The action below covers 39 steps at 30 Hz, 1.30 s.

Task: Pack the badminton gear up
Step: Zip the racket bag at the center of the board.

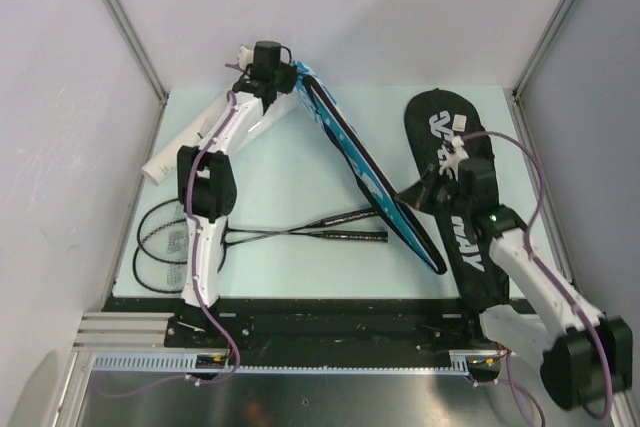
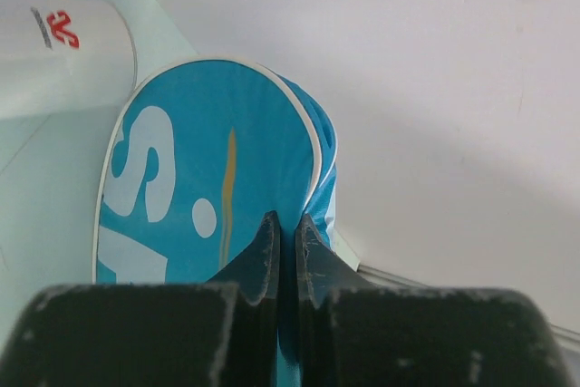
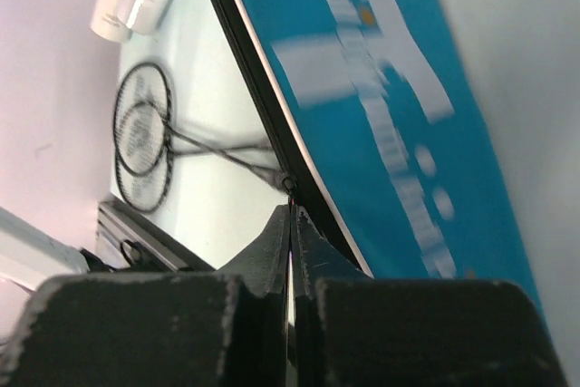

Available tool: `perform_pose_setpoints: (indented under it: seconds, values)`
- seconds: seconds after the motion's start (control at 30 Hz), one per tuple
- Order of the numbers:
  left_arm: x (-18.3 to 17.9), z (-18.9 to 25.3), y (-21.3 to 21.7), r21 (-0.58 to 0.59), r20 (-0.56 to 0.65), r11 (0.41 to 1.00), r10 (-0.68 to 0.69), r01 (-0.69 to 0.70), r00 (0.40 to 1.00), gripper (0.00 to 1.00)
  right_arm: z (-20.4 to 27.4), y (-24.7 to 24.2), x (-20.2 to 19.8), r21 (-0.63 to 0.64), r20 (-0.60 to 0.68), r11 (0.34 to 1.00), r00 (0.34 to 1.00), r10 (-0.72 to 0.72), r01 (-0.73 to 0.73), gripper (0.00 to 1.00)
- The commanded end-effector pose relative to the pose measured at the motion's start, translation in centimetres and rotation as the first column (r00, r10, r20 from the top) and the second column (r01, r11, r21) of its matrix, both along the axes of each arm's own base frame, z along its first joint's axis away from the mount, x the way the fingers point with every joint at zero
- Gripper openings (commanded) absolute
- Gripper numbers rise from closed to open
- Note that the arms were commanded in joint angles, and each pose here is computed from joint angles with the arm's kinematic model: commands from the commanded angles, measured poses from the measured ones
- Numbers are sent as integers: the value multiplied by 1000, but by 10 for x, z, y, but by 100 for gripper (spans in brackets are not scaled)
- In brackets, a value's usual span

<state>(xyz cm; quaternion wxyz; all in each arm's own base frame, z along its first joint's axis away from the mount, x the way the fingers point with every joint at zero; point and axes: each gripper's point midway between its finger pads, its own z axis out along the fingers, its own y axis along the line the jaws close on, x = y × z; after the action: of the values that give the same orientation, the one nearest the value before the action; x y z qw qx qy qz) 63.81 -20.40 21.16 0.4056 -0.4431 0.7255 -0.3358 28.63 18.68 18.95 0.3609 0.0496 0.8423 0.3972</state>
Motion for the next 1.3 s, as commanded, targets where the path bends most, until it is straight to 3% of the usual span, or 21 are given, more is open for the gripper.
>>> perform_pose_setpoints:
  seconds: [0.0, 0.17, 0.3, 0.4, 0.43, 0.5, 0.53, 0.57, 0.6, 0.63, 0.7, 0.73, 0.8, 0.83, 0.9, 0.93, 1.03, 1.07, 1.17, 1.27]
  values:
    - [34, 22, 45, -15, 85, 991, 137, -136, 987, 0, -4, -26, -58, -83, 20, 996, 999, -30, 31, 0]
    - [40, 26, 57, -4, 104, 988, 152, -152, 983, 0, 1, -49, -90, -62, 47, 987, 989, -143, 145, 0]
    - [39, 30, 40, 20, 123, 998, 52, -54, 991, 0, 1, -48, -97, -24, 87, 991, 987, -133, 135, 0]
    - [27, 42, 16, 96, 152, 994, -75, 61, 986, 51, 13, -38, -89, 13, 134, 996, 987, -89, 88, 0]
    - [19, 30, 10, 173, 130, 979, -127, 104, 983, 68, 15, -36, -84, 17, 145, 996, 986, -87, 86, 0]
    - [-7, 58, -3, 235, 156, 960, -194, 155, 968, 75, 15, -35, -81, 7, 152, 997, 985, -79, 78, 0]
    - [-22, 37, -3, 301, 101, 933, -236, 196, 967, 78, 14, -35, -80, 3, 149, 996, 985, -83, 84, 0]
    - [-39, 63, -3, 329, 131, 922, -259, 205, 957, 80, 13, -34, -79, 0, 147, 997, 986, -79, 80, 0]
    - [-55, 68, -8, 356, 127, 906, -292, 231, 948, 80, 14, -34, -78, 3, 150, 997, 986, -75, 76, 0]
    - [-73, 43, -9, 411, 63, 866, -339, 285, 939, 81, 15, -32, -77, 9, 155, 998, 985, -69, 69, 0]
    - [-106, 70, -24, 490, 92, 804, -433, 337, 897, 79, 16, -32, -76, 8, 163, 998, 984, -66, 65, 0]
    - [-125, 49, -28, 550, 27, 731, -500, 405, 866, 78, 19, -31, -75, 10, 173, 998, 983, -66, 65, 0]
    - [-168, 70, -48, 607, 43, 657, -590, 448, 806, 73, 19, -33, -75, 16, 171, 997, 982, -76, 75, 0]
    - [-186, 53, -45, 674, -20, 577, -609, 461, 793, 74, 19, -33, -75, 19, 164, 997, 984, -70, 68, 0]
    - [-217, 64, -47, 750, -43, 496, -623, 437, 781, 81, 16, -30, -76, 29, 140, 998, 988, -64, 60, 0]
    - [-228, 48, -43, 756, -86, 461, -633, 464, 769, 83, 17, -29, -76, 32, 140, 998, 988, -60, 57, 0]
    - [-259, 40, -48, 720, -97, 428, -717, 546, 690, 85, 20, -30, -77, 30, 158, 998, 986, -61, 56, 0]
    - [-281, 38, -72, 690, -90, 383, -797, 614, 597, 85, 19, -31, -77, 27, 159, 998, 985, -63, 60, 0]
    - [-324, 27, -111, 720, -124, 269, -857, 640, 500, 89, 17, -31, -79, 29, 147, 998, 987, -61, 57, 0]
    - [-339, 22, -136, 658, -118, 328, -844, 678, 523, 93, 22, -29, -79, 45, 154, 998, 986, -60, 53, 0]
